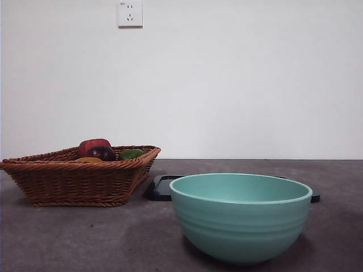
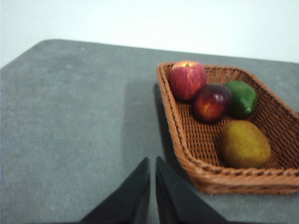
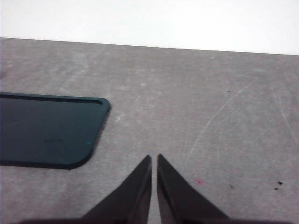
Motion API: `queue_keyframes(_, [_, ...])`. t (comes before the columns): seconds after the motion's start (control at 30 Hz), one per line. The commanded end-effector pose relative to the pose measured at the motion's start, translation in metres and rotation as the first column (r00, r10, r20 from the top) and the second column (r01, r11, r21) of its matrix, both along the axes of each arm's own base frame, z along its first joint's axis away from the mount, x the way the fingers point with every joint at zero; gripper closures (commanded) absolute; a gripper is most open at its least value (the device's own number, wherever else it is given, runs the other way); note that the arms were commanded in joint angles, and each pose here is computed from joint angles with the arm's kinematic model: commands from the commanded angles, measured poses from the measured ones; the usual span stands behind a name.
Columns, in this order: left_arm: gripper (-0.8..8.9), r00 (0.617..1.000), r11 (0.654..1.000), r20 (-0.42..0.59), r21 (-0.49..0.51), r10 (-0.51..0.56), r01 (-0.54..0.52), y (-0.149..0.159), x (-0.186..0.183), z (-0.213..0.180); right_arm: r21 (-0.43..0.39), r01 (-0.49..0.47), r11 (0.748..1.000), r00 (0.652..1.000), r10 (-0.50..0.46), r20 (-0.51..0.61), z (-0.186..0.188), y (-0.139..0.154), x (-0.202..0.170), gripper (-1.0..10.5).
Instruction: Pick up the wifruite, put it on the bowl, pick up the plate, put it on desk
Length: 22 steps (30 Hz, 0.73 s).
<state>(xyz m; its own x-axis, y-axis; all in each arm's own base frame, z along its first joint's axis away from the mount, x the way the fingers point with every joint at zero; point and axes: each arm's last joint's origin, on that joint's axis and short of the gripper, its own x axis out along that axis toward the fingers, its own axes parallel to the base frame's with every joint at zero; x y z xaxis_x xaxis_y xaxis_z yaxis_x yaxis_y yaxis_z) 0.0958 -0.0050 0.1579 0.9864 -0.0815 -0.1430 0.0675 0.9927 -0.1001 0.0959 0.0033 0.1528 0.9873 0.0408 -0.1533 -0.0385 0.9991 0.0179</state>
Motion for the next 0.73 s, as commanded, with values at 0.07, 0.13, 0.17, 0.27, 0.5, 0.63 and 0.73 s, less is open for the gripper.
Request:
queue_keyframes(0.07, [7.95, 1.0, 1.0, 0.0, -0.006, -0.002, 0.002, 0.0, 0.001, -0.005, 0.05, -0.008, 0.999, 1.0, 0.008, -0.004, -0.001, 0.0, 0.0, 9.3])
queue_keyframes(0.13, [7.97, 1.0, 0.999, -0.006, -0.027, -0.024, 0.024, -0.001, 0.001, -0.005, 0.065, -0.005, 0.998, 1.0, 0.005, -0.009, -0.002, 0.0, 0.0, 9.3])
queue_keyframes(0.17, [7.97, 1.0, 0.999, -0.004, -0.027, -0.03, 0.029, -0.001, 0.001, -0.005, 0.07, -0.004, 0.998, 1.0, 0.005, -0.012, -0.002, 0.0, 0.0, 9.3])
queue_keyframes(0.27, [7.97, 0.999, 0.999, 0.007, -0.032, -0.035, 0.035, -0.001, 0.001, -0.003, 0.112, 0.001, 0.994, 1.0, 0.0, -0.007, -0.001, 0.0, 0.0, 9.3])
queue_keyframes(0.5, [7.97, 0.991, 0.987, 0.121, -0.144, -0.051, 0.068, -0.004, -0.002, 0.023, 0.275, -0.032, 0.961, 0.998, 0.015, 0.063, 0.026, 0.003, -0.005, 9.4])
queue_keyframes(0.63, [7.97, 0.979, 0.981, 0.19, -0.165, -0.068, 0.1, -0.006, -0.008, 0.046, 0.324, -0.051, 0.945, 0.992, 0.009, 0.129, 0.05, 0.003, -0.011, 9.4])
queue_keyframes(0.73, [7.97, 0.972, 0.975, 0.225, -0.187, -0.074, 0.117, -0.006, -0.012, 0.065, 0.353, -0.065, 0.933, 0.987, 0.009, 0.158, 0.068, 0.003, -0.016, 9.4])
